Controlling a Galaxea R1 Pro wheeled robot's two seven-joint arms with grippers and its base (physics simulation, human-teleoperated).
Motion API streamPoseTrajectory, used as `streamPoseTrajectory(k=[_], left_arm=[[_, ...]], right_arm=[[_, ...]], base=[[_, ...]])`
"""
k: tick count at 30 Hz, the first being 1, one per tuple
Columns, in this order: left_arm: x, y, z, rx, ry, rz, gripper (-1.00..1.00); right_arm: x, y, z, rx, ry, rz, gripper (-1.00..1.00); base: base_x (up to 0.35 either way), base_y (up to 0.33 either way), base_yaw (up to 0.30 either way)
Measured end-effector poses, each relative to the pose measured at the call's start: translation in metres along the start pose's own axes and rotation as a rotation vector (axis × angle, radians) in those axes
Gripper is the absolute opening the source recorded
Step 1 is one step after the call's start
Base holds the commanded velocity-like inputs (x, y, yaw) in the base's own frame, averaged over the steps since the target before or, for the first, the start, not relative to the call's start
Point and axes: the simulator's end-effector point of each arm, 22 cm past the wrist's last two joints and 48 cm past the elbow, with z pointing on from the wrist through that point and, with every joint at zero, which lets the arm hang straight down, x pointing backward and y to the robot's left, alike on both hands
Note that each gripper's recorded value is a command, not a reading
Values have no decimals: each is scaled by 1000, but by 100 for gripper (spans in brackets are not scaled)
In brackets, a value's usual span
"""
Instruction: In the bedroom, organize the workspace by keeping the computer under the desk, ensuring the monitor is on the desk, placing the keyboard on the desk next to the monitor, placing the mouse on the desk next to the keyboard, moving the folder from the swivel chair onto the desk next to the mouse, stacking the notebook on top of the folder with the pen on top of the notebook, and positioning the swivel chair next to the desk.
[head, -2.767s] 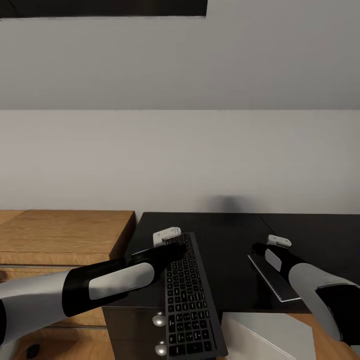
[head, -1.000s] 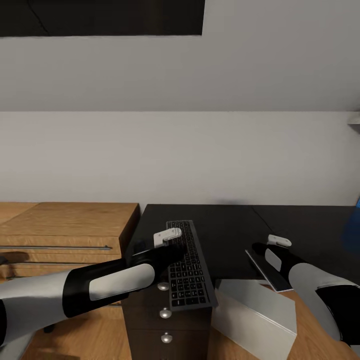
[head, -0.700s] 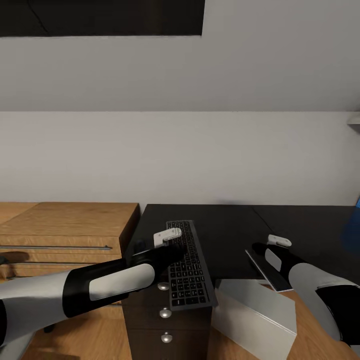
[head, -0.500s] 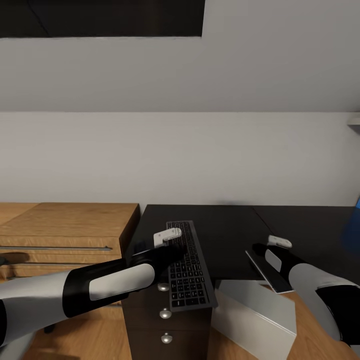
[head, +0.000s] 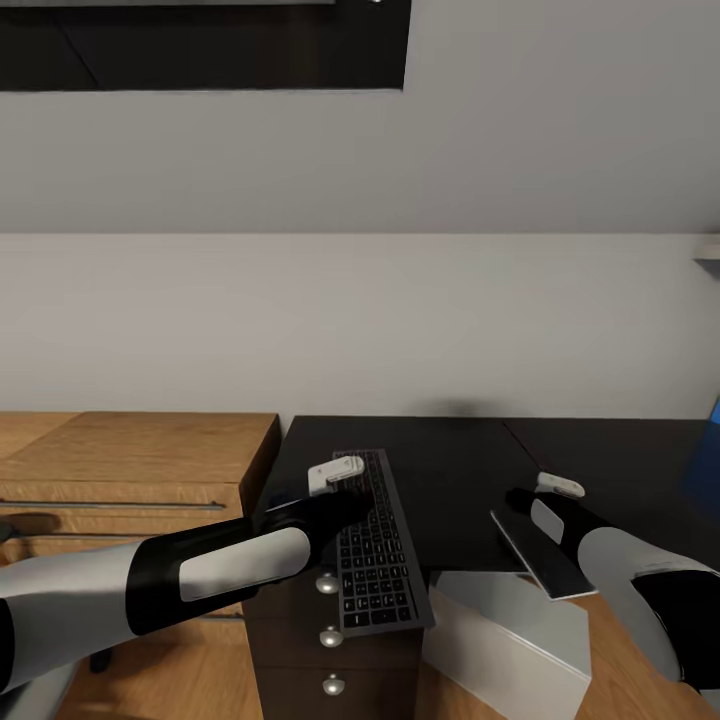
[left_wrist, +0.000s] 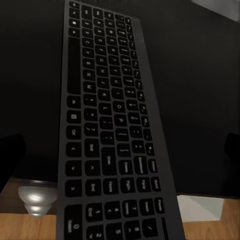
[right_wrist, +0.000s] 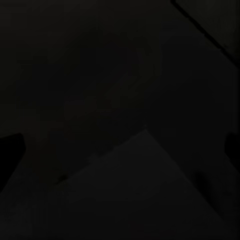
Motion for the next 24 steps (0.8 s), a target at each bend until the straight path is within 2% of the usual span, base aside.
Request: streamPoseTrajectory(k=[5,11,12,24], left_arm=[[-7,-4,-4,1,1,2,100],[-3,-7,-9,-2,16,36,100],[1,-14,-10,8,22,46,100],[-12,-28,-22,18,27,52,100]], right_arm=[[-8,1,-5,0,-2,0,100],[-18,2,-10,1,-3,1,100],[-19,3,-11,1,-3,1,100],[-37,5,-22,1,-3,-1,100]], base=[[0,0,0],[0,0,0],[0,0,0],[0,0,0]])
